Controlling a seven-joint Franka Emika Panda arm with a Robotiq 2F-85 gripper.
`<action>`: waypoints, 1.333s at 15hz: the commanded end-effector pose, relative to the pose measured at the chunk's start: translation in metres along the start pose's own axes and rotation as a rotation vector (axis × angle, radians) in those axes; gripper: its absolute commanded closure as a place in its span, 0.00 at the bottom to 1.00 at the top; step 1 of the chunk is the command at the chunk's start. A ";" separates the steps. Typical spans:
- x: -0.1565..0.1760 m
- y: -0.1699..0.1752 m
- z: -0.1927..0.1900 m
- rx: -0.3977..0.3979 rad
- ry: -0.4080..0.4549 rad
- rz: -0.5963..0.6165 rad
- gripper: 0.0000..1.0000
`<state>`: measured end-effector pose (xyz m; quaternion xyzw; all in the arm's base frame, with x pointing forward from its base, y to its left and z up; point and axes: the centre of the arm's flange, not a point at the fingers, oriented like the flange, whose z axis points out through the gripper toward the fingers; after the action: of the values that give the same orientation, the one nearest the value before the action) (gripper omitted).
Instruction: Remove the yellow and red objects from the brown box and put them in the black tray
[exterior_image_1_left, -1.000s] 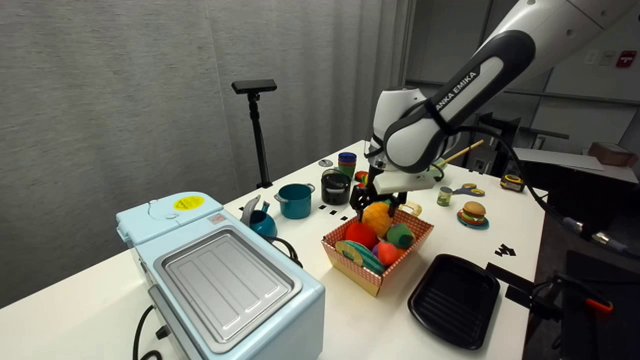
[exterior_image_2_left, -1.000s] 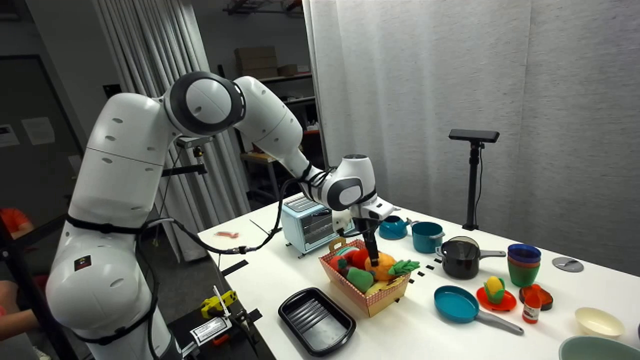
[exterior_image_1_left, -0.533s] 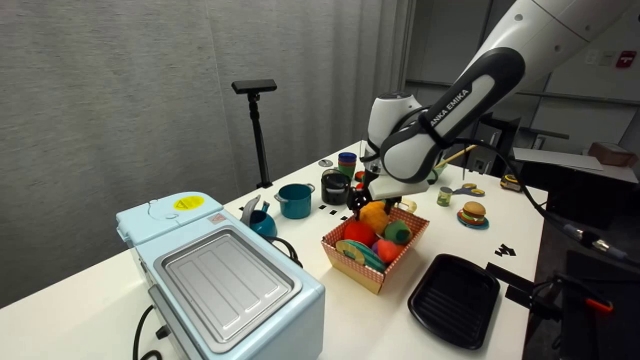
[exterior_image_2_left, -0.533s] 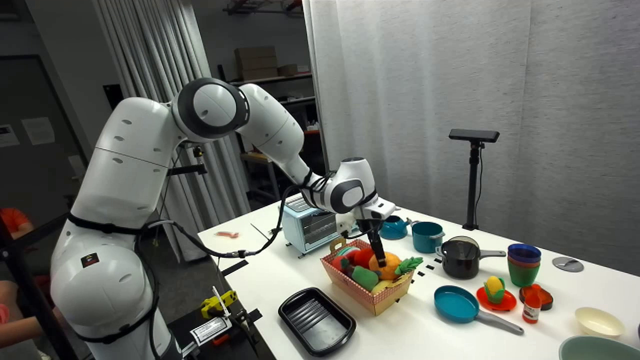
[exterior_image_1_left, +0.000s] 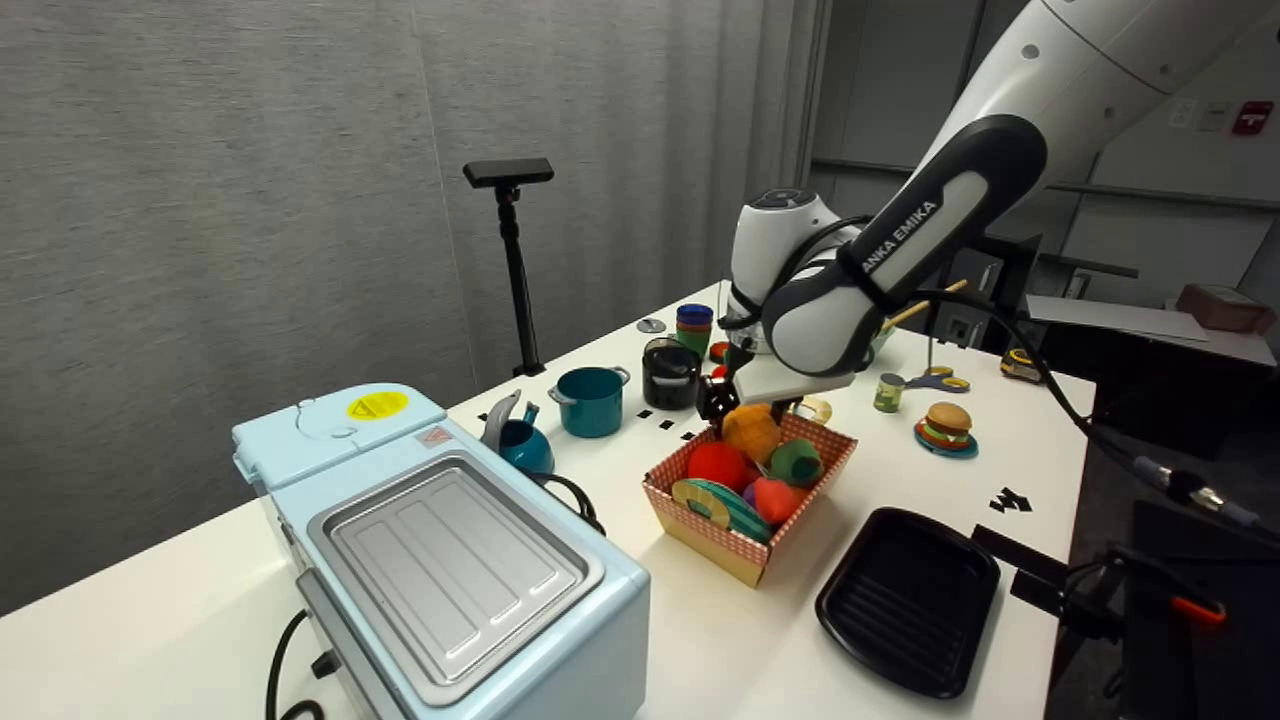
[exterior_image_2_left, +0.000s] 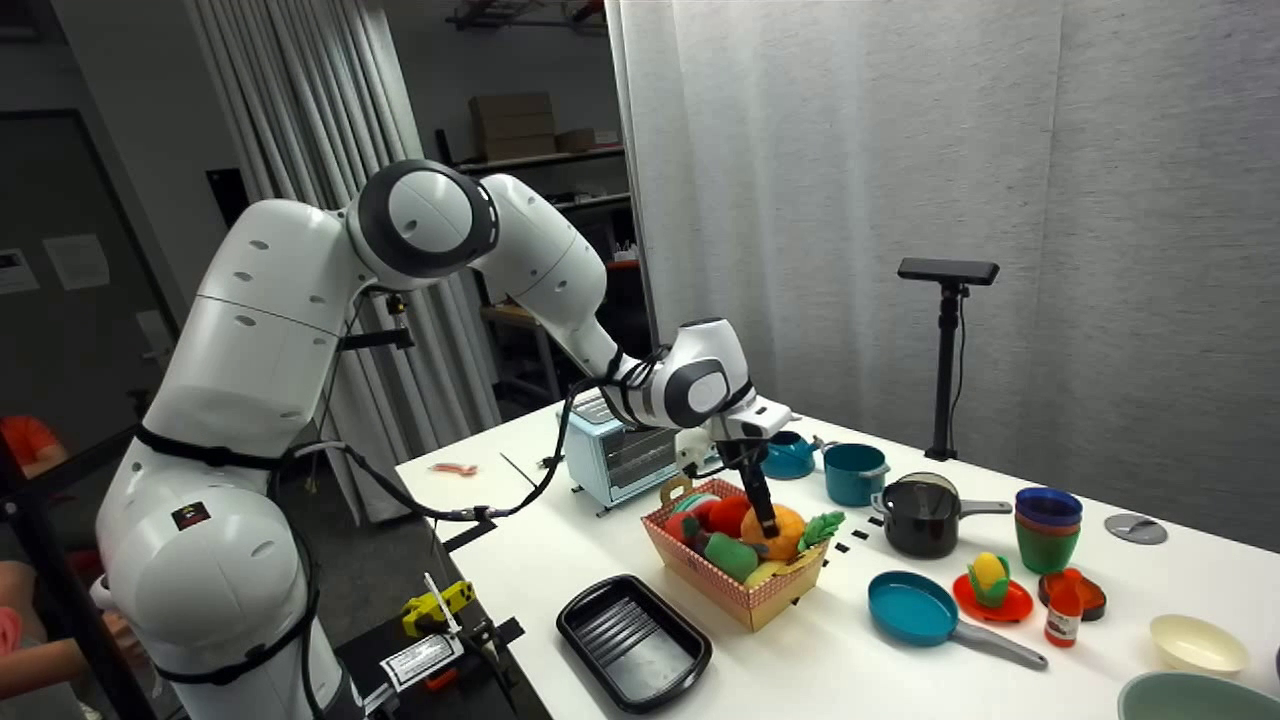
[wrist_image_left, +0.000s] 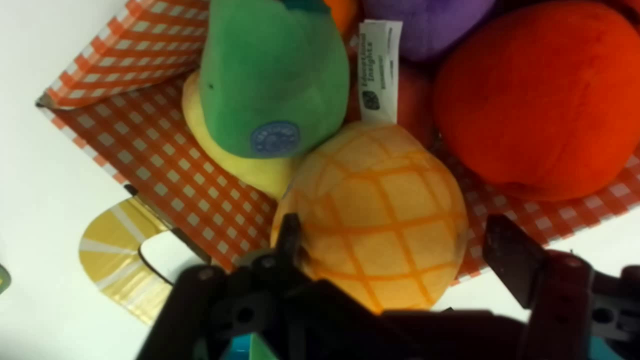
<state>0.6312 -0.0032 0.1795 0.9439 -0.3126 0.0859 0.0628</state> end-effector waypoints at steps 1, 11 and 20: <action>0.005 -0.007 0.003 -0.022 0.031 0.019 0.37; 0.034 0.066 -0.013 -0.044 0.035 0.020 0.96; 0.005 0.099 -0.092 0.015 -0.037 -0.126 0.96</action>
<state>0.5995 -0.0661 0.2410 0.9541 -0.2796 0.0855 0.0652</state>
